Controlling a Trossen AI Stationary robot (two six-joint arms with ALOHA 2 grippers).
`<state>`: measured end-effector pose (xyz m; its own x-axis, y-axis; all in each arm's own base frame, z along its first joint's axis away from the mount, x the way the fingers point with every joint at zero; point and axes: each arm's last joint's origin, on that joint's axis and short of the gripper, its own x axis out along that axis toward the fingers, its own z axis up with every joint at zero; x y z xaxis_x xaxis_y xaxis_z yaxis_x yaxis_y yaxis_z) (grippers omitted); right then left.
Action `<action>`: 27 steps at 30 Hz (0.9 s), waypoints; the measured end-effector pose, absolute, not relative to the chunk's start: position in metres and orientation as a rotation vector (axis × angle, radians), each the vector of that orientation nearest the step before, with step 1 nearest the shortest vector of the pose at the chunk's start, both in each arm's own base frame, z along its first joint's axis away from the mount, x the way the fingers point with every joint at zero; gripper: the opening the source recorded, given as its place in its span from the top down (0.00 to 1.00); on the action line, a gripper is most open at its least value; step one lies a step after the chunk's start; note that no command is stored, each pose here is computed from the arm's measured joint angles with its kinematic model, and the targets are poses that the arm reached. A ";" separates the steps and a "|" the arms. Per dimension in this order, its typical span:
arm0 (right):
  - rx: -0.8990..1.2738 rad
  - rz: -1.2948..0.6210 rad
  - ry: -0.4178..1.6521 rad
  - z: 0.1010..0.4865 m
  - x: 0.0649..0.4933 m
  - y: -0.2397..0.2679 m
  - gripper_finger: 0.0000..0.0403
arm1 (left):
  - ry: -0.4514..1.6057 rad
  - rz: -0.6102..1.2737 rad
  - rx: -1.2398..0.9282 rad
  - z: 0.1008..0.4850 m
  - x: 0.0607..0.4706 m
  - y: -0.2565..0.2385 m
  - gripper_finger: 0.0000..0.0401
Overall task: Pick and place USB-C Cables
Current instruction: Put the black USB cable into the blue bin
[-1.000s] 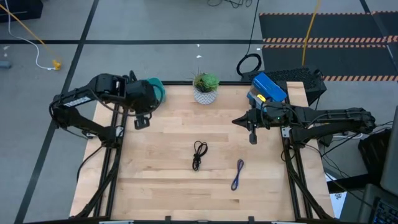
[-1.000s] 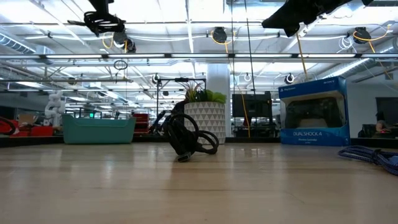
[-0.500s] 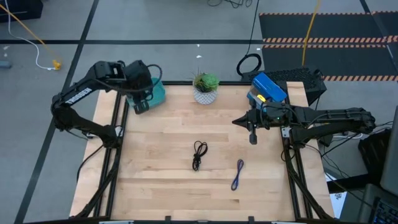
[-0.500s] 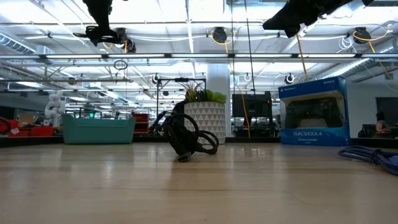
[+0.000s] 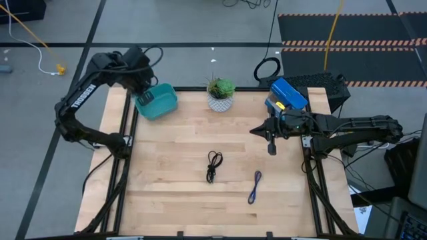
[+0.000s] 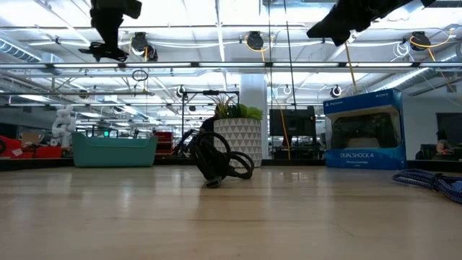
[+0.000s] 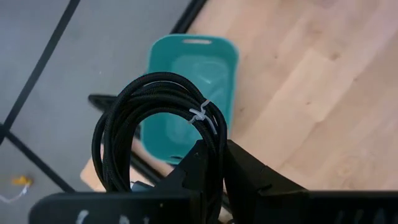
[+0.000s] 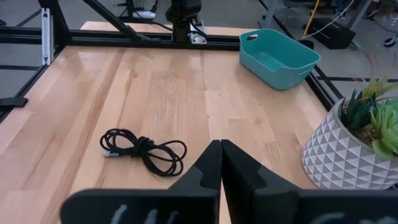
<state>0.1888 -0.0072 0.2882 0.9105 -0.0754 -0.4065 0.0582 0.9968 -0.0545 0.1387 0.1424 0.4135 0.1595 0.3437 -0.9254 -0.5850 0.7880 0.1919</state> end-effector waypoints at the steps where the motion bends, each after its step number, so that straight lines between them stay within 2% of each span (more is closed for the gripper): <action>1: -0.042 -0.068 0.424 0.288 0.189 -0.007 1.00 | 1.246 0.683 -0.236 0.413 0.136 0.145 0.91; 9: -0.042 -0.069 0.435 0.287 0.188 -0.007 1.00 | 1.230 0.797 -0.307 0.414 0.115 0.164 0.91; 13: -0.041 -0.069 0.434 0.287 0.188 -0.007 1.00 | 1.205 0.779 -0.339 0.403 0.117 0.172 0.91; 27: -0.041 -0.069 0.435 0.287 0.188 -0.007 1.00 | 1.307 0.789 -0.488 0.296 0.127 0.192 0.91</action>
